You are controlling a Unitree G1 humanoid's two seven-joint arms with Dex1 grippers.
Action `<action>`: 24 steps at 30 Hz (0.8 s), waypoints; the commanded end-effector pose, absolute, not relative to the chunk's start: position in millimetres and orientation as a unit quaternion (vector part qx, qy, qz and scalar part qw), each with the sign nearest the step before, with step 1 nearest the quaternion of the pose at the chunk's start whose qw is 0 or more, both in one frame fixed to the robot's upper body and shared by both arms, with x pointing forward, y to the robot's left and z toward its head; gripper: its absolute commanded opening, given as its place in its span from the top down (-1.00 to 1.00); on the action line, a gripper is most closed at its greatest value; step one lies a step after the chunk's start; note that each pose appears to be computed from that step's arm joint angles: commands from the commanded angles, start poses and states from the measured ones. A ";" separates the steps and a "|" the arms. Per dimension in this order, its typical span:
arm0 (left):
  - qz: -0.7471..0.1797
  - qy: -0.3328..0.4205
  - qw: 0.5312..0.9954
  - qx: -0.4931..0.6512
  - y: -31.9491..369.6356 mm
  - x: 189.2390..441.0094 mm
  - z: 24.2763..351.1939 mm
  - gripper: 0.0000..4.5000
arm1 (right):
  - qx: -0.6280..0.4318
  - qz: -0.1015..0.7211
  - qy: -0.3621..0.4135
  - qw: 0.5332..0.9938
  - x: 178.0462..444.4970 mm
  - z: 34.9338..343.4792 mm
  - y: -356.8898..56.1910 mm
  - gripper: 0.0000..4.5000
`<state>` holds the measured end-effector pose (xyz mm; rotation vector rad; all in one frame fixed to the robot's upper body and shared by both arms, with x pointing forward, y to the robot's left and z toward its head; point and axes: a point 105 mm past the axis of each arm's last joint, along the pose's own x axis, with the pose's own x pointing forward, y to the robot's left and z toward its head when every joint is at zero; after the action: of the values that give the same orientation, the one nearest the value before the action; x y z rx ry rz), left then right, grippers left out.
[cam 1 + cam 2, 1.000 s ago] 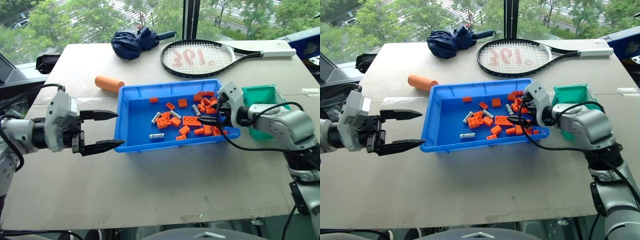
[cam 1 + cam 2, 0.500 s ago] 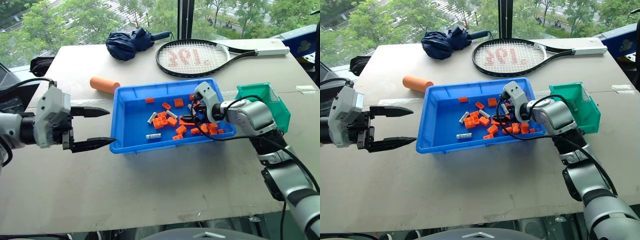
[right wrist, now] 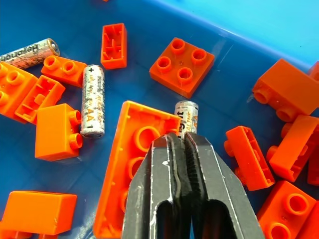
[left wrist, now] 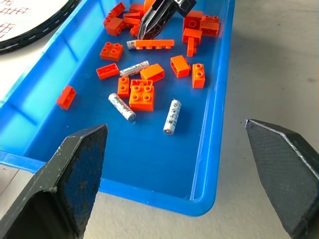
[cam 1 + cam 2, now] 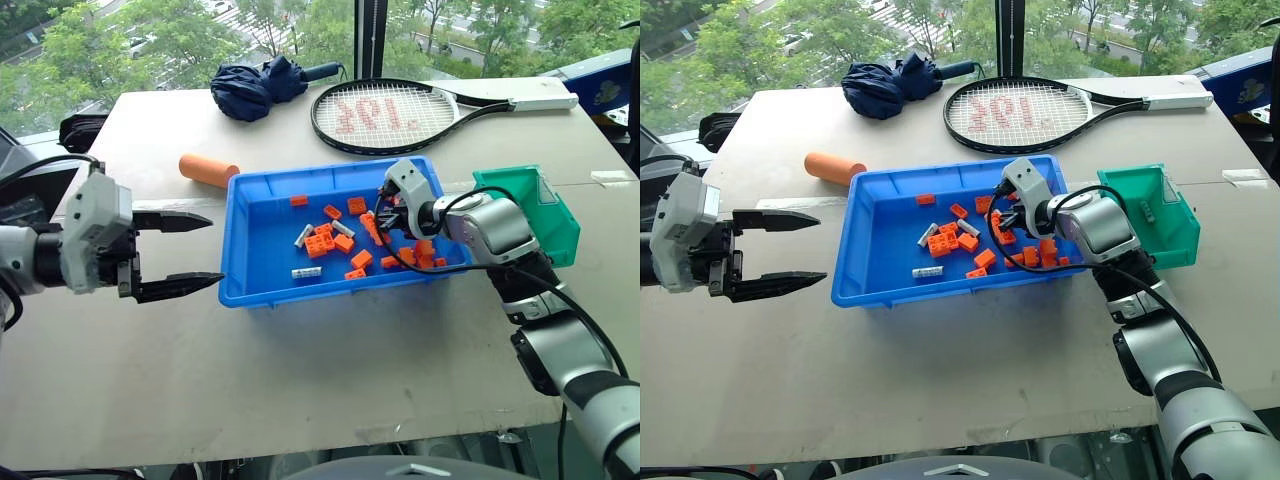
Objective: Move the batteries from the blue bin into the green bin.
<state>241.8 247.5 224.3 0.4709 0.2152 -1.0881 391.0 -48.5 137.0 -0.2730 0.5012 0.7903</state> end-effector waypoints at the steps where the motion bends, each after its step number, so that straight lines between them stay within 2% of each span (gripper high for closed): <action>1: -0.513 0.087 0.821 0.234 247.9 242.9 230.1 -1.00 | -0.145 0.376 0.248 0.881 389.4 130.8 -51.7 0.99; 17: -0.517 0.082 0.817 0.242 249.1 247.2 229.0 -1.00 | -0.158 0.412 0.215 0.871 377.8 145.5 -45.0 0.99; 20: -0.517 0.082 0.817 0.244 249.5 247.6 229.3 -1.00 | -0.157 0.414 0.200 0.874 377.0 153.6 -44.0 0.65; 22: -0.517 0.082 0.817 0.244 249.5 247.7 229.6 -1.00 | -0.157 0.414 0.197 0.875 376.7 156.3 -44.2 0.31; 24: -0.517 0.082 0.816 0.244 249.5 247.8 229.9 -1.00 | -0.152 0.409 0.193 0.879 378.1 159.9 -44.8 -0.16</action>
<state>247.7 251.0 222.3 0.4931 0.2061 -1.0988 377.7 -45.3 144.1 -0.3272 0.4561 0.8544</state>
